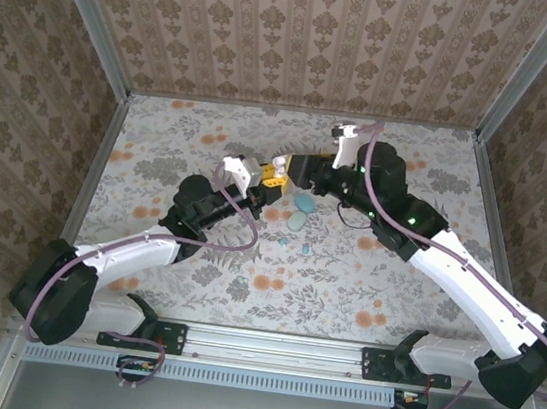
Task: Insert wireless bluetooth earbuds into charging case
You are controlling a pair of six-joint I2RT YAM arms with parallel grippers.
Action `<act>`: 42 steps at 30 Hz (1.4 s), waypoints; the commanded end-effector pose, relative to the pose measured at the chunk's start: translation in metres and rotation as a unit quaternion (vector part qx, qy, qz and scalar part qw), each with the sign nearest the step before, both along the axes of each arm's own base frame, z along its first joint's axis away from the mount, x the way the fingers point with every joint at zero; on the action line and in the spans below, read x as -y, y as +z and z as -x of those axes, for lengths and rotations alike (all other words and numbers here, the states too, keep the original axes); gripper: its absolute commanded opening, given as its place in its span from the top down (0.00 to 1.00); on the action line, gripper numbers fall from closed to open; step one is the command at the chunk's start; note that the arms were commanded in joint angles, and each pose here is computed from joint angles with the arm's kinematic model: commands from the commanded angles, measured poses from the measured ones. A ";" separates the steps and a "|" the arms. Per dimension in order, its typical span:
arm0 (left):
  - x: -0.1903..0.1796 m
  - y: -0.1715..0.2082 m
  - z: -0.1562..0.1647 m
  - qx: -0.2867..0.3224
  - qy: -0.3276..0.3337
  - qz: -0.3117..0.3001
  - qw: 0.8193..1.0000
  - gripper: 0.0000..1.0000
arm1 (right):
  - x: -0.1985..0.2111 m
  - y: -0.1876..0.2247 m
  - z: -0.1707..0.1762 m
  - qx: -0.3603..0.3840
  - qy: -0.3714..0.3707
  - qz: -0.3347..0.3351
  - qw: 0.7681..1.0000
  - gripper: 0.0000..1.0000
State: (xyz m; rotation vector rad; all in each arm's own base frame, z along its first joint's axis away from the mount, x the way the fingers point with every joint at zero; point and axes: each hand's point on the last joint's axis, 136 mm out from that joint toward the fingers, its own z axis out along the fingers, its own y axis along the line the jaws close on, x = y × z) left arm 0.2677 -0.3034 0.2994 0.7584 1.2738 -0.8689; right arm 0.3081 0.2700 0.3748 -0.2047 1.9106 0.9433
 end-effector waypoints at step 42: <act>0.000 0.039 0.037 0.075 -0.064 -0.025 0.995 0.81 | 0.042 -0.027 -0.047 -0.269 0.089 -0.069 0.957 0.36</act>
